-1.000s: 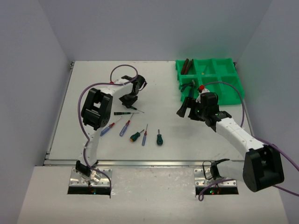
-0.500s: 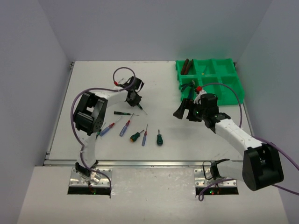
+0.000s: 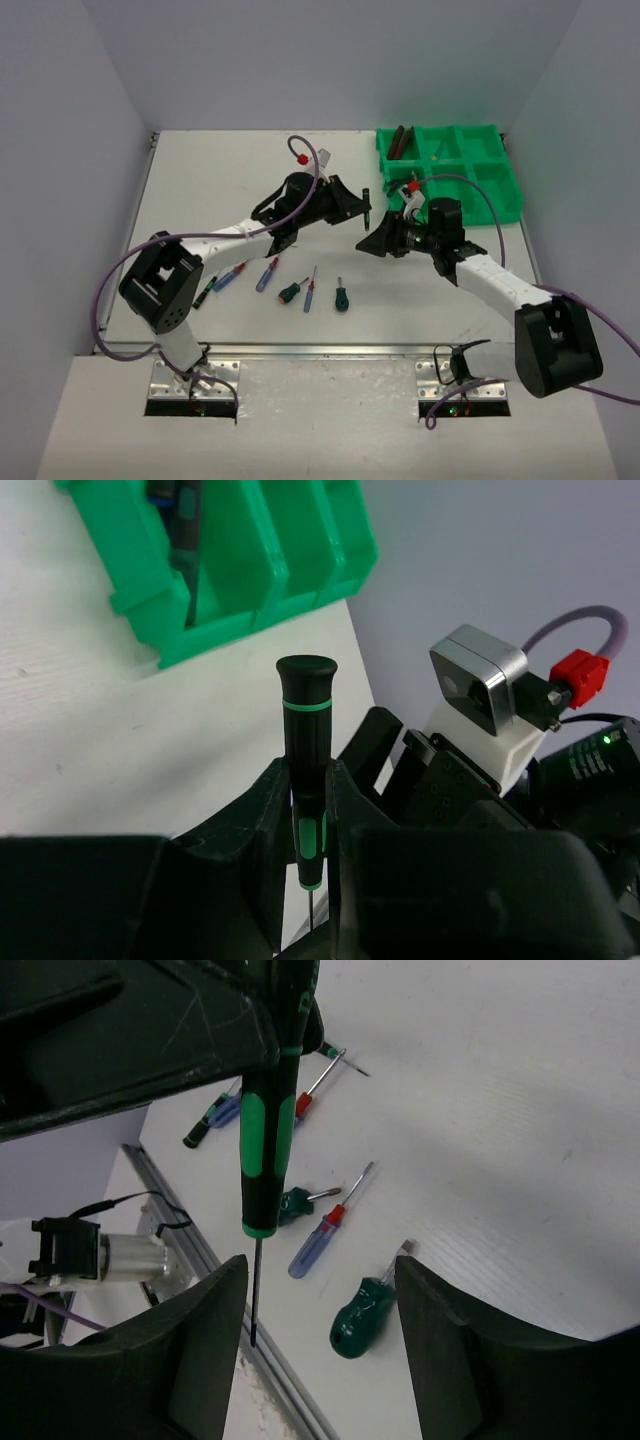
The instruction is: Sort the tools into containers
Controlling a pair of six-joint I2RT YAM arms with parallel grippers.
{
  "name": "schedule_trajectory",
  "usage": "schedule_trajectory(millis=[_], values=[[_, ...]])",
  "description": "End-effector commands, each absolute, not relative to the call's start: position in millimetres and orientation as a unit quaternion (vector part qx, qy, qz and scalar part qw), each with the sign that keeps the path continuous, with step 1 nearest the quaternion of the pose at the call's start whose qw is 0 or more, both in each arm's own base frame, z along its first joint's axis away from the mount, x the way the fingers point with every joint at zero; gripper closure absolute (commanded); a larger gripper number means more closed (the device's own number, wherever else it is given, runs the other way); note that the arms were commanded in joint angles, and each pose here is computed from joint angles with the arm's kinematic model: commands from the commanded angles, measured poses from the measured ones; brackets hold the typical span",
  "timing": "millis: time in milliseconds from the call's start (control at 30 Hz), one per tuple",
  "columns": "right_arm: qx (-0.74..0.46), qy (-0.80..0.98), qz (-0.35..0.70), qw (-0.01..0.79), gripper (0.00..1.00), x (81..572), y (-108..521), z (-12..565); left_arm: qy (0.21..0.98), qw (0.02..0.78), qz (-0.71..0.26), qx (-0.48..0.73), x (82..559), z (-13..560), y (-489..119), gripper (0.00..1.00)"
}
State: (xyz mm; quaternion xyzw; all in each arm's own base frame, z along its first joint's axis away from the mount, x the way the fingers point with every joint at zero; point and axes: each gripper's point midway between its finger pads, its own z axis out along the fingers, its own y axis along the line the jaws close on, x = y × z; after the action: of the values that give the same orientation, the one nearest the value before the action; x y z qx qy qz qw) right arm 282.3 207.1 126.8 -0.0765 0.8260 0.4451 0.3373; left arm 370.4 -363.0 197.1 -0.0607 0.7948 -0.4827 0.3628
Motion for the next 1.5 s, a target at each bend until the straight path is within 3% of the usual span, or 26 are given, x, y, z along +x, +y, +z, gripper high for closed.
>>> schedule_trajectory(millis=[0, 233, 467, 633, 667, 700, 767, 800, 867, 1000, 1167, 1367, 1467], values=[[-0.106, 0.789, 0.490, 0.355, 0.40, 279, 220, 150, 0.747, 0.368, -0.553, -0.034, 355, 224, -373, 1.00], [-0.082, 0.787, 0.465, 0.398, 0.51, 291, 211, 161, 0.740, 0.347, -0.576, -0.019, 338, 220, -380, 1.00], [-0.067, 0.789, 0.470, 0.391, 0.64, 306, 216, 159, 0.722, 0.341, -0.602, -0.004, 322, 228, -381, 1.00], [-0.070, 0.780, 0.481, 0.396, 0.89, 310, 219, 167, 0.720, 0.342, -0.604, 0.001, 318, 223, -380, 0.99], [-0.074, 0.777, 0.483, 0.396, 0.99, 311, 220, 169, 0.722, 0.343, -0.600, 0.001, 319, 220, -379, 0.93], [-0.075, 0.777, 0.483, 0.396, 1.00, 311, 221, 170, 0.724, 0.343, -0.598, 0.001, 319, 218, -379, 0.93], [-0.077, 0.779, 0.477, 0.400, 1.00, 313, 220, 171, 0.728, 0.355, -0.586, 0.004, 323, 218, -377, 0.66], [-0.078, 0.778, 0.477, 0.401, 1.00, 314, 220, 173, 0.728, 0.359, -0.584, 0.001, 325, 218, -376, 0.65], [-0.076, 0.792, 0.453, 0.402, 1.00, 317, 215, 165, 0.742, 0.382, -0.551, 0.003, 332, 221, -370, 0.03], [-0.052, 0.825, 0.396, 0.399, 1.00, 330, 199, 151, 0.789, 0.436, -0.431, -0.045, 364, 228, -338, 0.00], [0.059, 0.893, 0.236, 0.379, 1.00, 378, 119, 125, 0.821, 0.490, -0.215, -0.201, 388, 249, -225, 0.00], [0.187, 0.898, -0.001, 0.398, 1.00, 457, -11, 130, 0.841, 0.464, -0.220, -0.173, 343, 235, -190, 0.00], [0.207, 0.889, -0.063, 0.404, 1.00, 494, -53, 131, 0.853, 0.446, -0.231, -0.142, 316, 224, -186, 0.00]])
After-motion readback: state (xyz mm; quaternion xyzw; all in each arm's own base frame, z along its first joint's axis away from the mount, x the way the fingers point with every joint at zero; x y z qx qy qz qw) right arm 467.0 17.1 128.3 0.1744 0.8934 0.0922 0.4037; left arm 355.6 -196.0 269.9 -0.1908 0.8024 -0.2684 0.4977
